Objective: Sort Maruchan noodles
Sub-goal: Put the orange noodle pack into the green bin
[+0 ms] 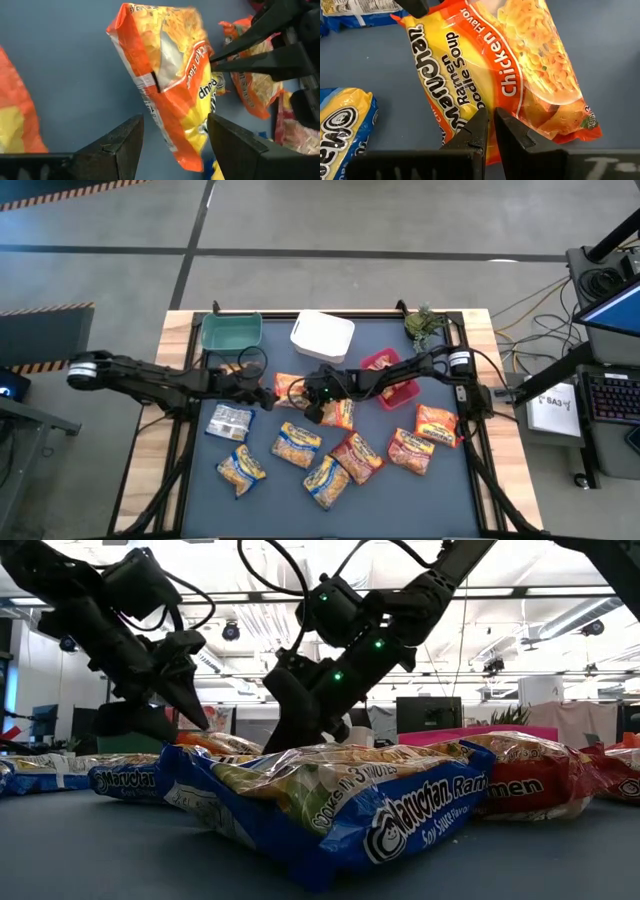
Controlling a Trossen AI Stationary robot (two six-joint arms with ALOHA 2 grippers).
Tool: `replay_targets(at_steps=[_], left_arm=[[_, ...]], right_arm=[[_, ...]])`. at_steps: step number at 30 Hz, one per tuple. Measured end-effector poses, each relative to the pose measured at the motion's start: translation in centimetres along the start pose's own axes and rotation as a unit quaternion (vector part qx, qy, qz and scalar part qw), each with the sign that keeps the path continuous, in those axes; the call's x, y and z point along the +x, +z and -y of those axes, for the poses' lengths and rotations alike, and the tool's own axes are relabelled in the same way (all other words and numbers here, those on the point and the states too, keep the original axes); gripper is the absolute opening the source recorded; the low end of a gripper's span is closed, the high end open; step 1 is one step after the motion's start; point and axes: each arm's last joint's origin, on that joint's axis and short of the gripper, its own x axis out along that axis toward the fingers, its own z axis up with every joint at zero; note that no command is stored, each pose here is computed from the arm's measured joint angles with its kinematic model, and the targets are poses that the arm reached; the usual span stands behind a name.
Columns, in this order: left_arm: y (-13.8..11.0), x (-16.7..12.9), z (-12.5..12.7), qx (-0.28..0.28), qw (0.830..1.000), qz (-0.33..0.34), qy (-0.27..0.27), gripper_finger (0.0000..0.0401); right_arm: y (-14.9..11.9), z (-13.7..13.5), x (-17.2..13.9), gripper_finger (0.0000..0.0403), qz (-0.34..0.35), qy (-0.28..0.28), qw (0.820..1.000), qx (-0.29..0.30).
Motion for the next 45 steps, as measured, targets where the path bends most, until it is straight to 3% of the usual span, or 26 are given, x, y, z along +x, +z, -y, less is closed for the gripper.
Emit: replay_targets(at_steps=[20, 25, 37, 45], left_arm=[[0.2, 2.3, 0.3, -0.025, 0.999, 0.04, 0.0, 0.0228], [0.2, 2.5, 0.4, -0.021, 0.999, 0.049, -0.001, 0.0202], [0.2, 2.4, 0.2, -0.014, 0.998, 0.056, 0.013, 0.0094], [0.3, 2.0, 0.6, -0.007, 0.999, 0.052, -0.008, 0.008]], right_arm=[[-0.1, 0.1, 0.1, 0.0026, 0.009, -0.01, 1.0, -0.008], [-0.1, 0.1, 0.1, 0.0026, 0.009, -0.01, 1.0, -0.008], [0.1, 0.1, 0.1, 0.0027, 0.016, -0.007, 1.0, -0.013], [1.1, 0.0, -1.2, 0.0031, 0.029, -0.006, 1.0, -0.004]])
